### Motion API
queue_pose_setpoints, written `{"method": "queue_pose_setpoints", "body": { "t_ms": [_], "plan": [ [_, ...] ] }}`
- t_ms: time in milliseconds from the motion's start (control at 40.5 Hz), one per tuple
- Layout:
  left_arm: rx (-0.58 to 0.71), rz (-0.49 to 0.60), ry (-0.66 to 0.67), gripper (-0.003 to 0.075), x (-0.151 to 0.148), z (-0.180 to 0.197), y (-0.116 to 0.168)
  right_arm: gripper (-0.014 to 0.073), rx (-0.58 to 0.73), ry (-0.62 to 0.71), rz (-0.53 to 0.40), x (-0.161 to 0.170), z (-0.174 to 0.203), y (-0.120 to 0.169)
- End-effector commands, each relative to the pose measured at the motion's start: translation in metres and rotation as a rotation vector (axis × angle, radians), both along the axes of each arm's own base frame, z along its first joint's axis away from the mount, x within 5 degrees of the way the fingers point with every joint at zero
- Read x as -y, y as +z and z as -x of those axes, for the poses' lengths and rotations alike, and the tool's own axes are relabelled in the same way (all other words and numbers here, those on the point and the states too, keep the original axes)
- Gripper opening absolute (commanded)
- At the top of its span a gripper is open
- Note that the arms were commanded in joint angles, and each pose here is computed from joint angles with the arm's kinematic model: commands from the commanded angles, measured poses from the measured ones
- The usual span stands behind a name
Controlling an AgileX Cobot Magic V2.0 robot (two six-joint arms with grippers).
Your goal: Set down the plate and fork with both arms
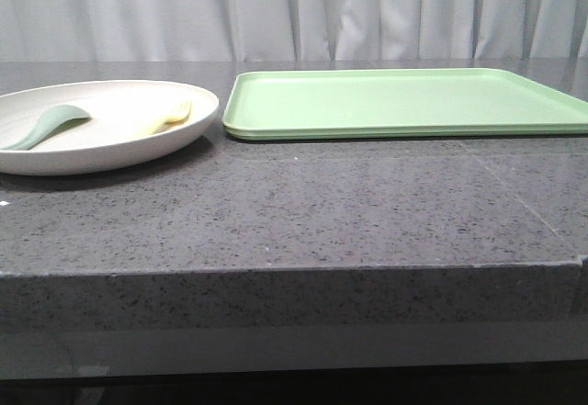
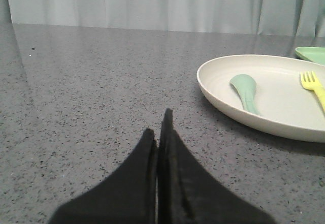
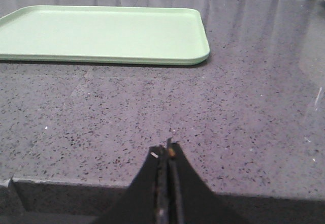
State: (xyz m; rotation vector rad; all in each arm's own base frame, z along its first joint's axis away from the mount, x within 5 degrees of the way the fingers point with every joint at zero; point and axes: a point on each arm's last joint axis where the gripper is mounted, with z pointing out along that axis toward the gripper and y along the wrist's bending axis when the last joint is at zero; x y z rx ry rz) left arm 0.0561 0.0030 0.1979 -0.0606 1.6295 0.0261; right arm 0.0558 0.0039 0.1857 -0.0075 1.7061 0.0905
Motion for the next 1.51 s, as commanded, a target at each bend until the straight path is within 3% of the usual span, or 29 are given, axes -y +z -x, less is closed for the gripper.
{"method": "queue_pose_setpoints", "body": {
  "t_ms": [0, 1185, 1481],
  "plan": [
    [0.101, 0.004, 0.001, -0.0018, 0.0, 0.0014, 0.0081, -0.0068, 0.098, -0.006, 0.002, 0.0005, 0.0008, 0.0093],
    [0.101, 0.004, 0.001, -0.0018, 0.0, 0.0014, 0.0081, -0.0068, 0.098, -0.006, 0.002, 0.0005, 0.0008, 0.0093],
    [0.163, 0.001, 0.002, -0.0018, 0.0, 0.0018, 0.0138, -0.0068, 0.122, -0.007, 0.001, 0.0006, 0.0007, 0.0115]
  ]
}}
